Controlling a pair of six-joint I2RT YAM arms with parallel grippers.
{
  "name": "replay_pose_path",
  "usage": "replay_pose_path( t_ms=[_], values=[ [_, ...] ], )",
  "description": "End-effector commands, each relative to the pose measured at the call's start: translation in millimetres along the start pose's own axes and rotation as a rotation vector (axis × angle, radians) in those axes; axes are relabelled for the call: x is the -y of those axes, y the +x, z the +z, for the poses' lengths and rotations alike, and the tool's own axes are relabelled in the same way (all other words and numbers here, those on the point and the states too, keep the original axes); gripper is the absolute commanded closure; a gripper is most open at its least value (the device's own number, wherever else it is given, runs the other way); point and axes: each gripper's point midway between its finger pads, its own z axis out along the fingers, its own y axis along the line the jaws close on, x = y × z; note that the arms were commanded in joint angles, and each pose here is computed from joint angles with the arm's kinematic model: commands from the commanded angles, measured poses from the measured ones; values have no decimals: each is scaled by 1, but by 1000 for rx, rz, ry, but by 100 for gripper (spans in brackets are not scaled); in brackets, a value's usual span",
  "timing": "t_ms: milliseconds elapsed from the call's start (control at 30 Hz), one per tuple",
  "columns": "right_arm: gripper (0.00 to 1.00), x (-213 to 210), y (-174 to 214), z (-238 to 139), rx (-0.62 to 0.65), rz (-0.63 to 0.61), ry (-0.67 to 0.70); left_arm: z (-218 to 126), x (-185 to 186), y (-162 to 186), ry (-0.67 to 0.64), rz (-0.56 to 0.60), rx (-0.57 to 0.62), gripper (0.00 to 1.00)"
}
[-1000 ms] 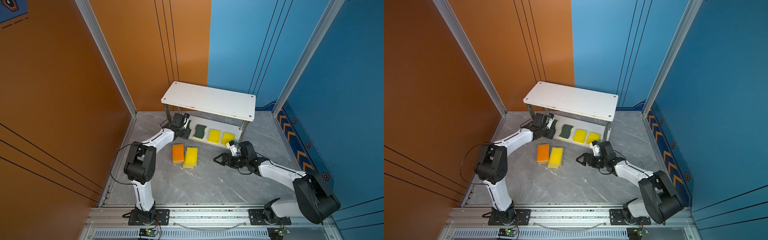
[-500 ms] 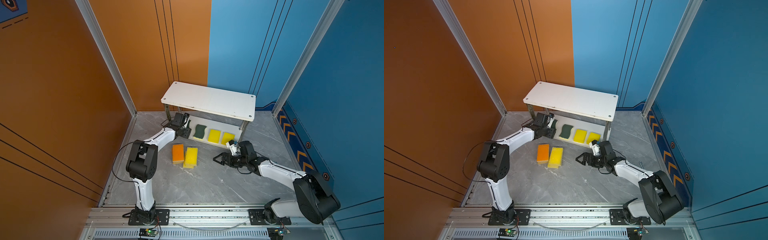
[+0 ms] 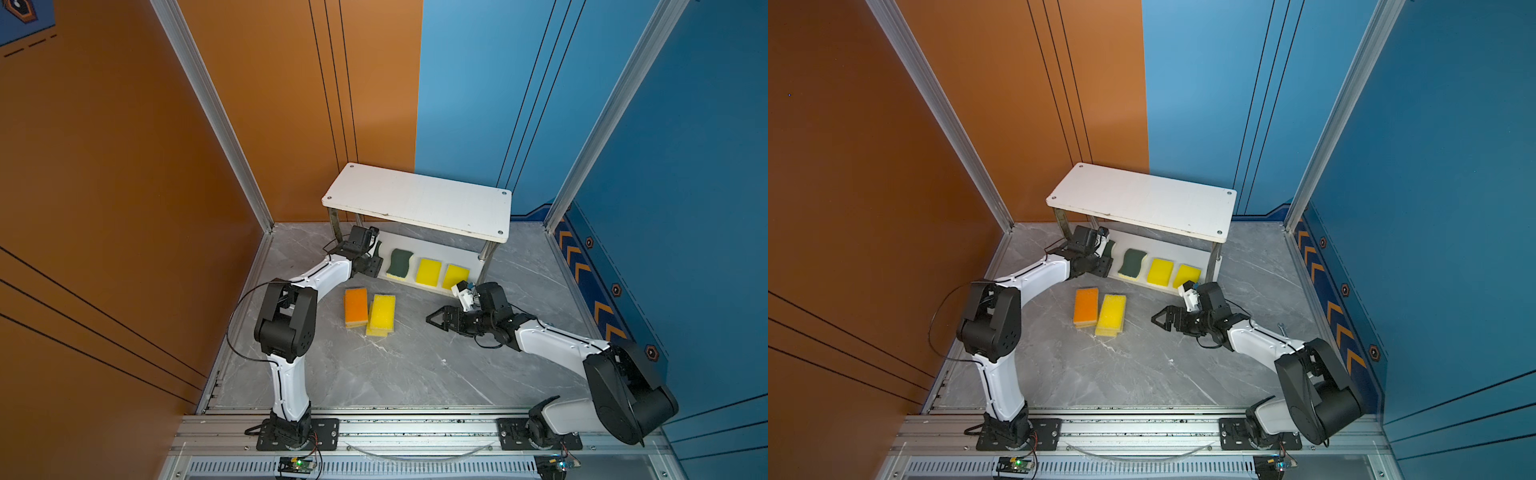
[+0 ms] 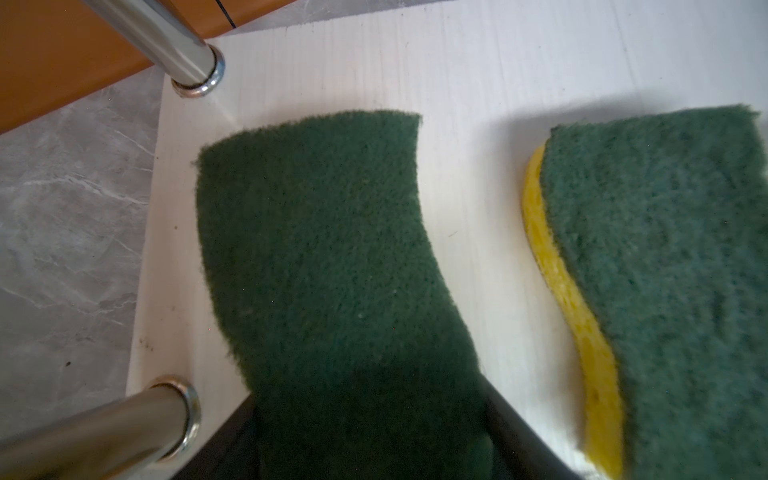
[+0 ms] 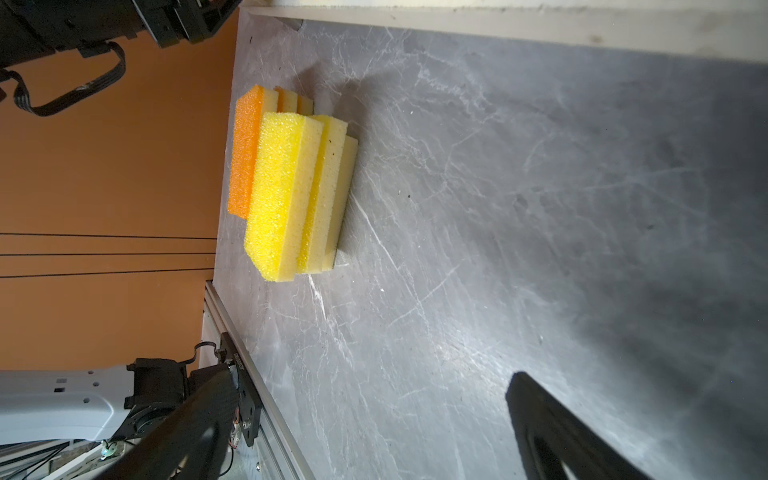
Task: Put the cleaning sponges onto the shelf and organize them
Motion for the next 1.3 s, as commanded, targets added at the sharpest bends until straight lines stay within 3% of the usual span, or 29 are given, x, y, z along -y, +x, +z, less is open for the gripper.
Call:
replay_pose_path(
  t_ms=[0,1267],
  values=[
    [0,-4,-8,2,19,-1,2,2,-7,-7,-24,-18,-3,30],
    [0,-7,-8,7,14,-1,-11,4,-13,-2,-57,-45,-26,28]
  ],
)
